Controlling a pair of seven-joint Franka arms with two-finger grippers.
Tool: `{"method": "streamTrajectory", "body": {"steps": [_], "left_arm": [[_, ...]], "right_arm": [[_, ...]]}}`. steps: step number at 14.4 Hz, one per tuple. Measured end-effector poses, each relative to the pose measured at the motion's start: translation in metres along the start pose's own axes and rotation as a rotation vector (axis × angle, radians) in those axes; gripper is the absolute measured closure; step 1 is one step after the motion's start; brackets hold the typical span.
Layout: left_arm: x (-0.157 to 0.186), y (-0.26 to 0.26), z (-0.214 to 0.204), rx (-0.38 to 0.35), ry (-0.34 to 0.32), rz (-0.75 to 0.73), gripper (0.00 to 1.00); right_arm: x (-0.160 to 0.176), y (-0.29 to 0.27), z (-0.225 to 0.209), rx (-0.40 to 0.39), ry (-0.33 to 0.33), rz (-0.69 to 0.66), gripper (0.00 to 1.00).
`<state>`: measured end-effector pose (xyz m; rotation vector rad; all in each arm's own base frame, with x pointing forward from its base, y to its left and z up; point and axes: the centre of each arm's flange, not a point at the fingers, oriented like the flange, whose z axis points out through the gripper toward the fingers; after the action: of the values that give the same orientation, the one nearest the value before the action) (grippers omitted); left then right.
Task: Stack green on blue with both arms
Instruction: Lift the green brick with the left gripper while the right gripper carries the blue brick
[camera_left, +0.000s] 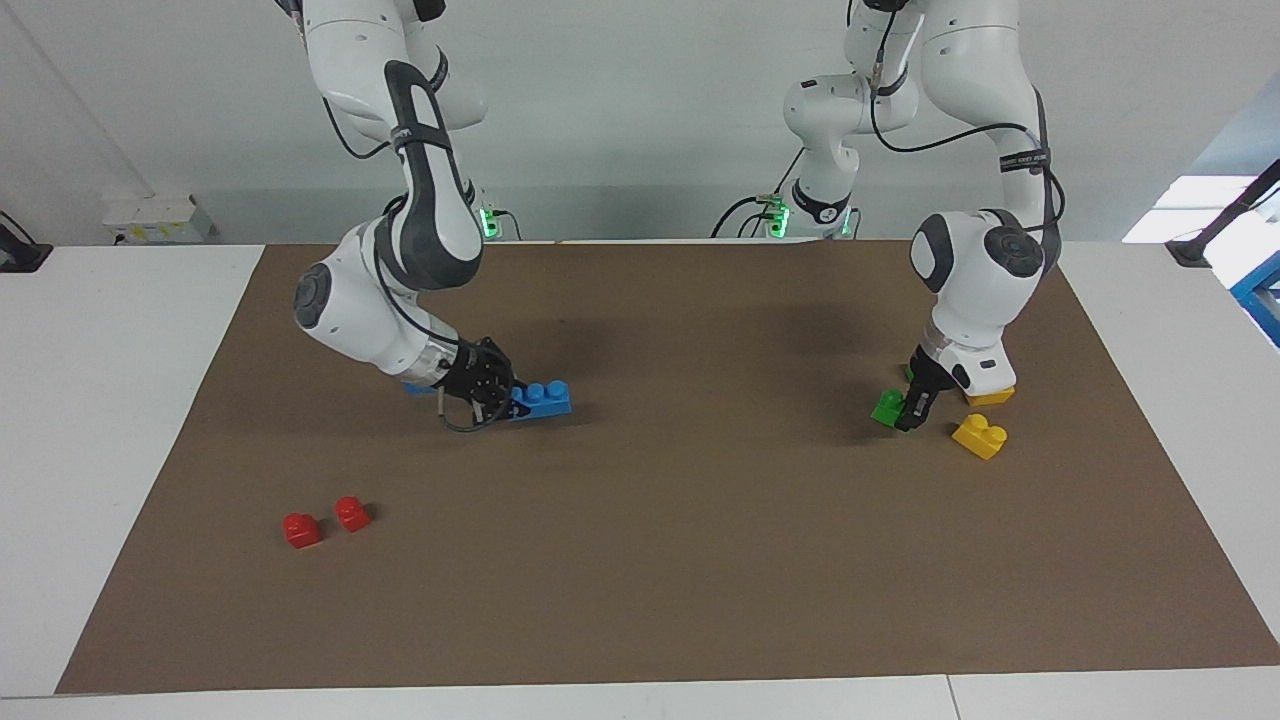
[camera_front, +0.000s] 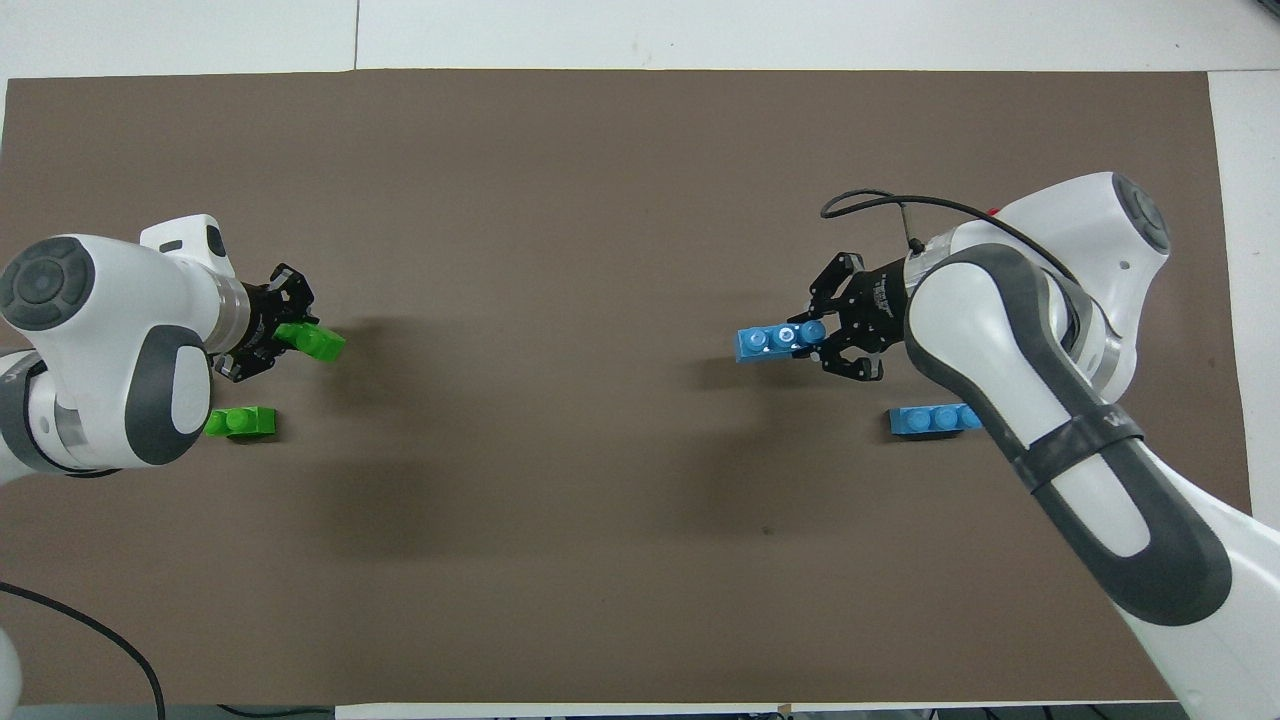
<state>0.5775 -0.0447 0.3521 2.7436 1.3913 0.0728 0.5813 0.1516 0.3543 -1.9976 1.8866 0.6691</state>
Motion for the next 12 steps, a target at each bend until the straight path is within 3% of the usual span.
{"method": "streamTrajectory", "body": {"steps": [3, 5, 8, 12], "left_arm": [[0.0, 0.023, -0.048, 0.018, -0.014, -0.025, 0.66], [-0.005, 0.032, -0.078, 0.016, -0.01, -0.068, 0.66], [-0.028, 0.042, -0.104, 0.035, 0.037, -0.182, 0.66], [-0.074, 0.057, -0.128, 0.047, 0.053, -0.329, 0.66]], "right_arm": [[-0.049, 0.008, 0.019, 0.012, 0.005, 0.043, 0.66], [-0.068, 0.01, 0.034, 0.064, 0.022, 0.063, 0.66], [-0.084, 0.019, 0.056, 0.116, 0.043, 0.086, 0.66], [-0.093, 0.028, 0.075, 0.139, 0.057, 0.093, 0.66]]}}
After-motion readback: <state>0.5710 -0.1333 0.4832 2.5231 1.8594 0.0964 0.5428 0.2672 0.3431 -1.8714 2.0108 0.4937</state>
